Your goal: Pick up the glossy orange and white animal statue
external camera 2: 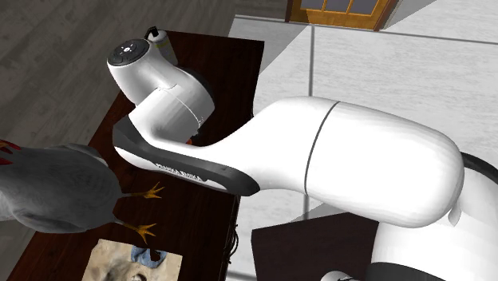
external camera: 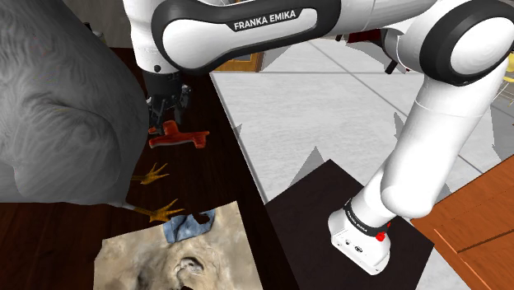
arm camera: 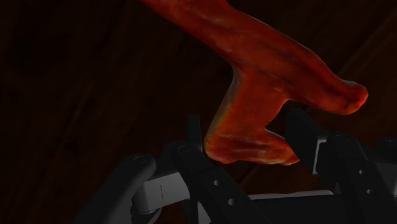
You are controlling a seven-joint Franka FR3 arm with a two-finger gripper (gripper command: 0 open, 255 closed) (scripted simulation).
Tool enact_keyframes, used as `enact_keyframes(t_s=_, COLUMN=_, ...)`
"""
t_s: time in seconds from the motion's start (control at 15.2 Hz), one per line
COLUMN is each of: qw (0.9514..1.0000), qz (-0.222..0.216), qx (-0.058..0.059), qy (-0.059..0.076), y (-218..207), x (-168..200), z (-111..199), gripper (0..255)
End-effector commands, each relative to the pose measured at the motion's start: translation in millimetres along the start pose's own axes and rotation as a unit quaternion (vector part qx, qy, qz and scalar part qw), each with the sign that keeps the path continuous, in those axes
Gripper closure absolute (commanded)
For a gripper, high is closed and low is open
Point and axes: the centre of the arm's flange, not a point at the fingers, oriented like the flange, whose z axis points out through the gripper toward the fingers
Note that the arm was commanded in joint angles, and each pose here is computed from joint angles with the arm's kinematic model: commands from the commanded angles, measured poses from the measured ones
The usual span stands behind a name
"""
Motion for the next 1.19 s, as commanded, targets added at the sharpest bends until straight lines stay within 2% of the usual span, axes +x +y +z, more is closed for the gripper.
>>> enact_keyframes(t_s=0.0, qw=1.0, qz=-0.001, qx=0.0, qy=-0.001, y=-1, x=0, z=2, gripper=255)
enact_keyframes(t_s=1.12, qw=1.0, qz=-0.001, qx=0.0, qy=-0.002, y=0, x=2, z=-77, gripper=255)
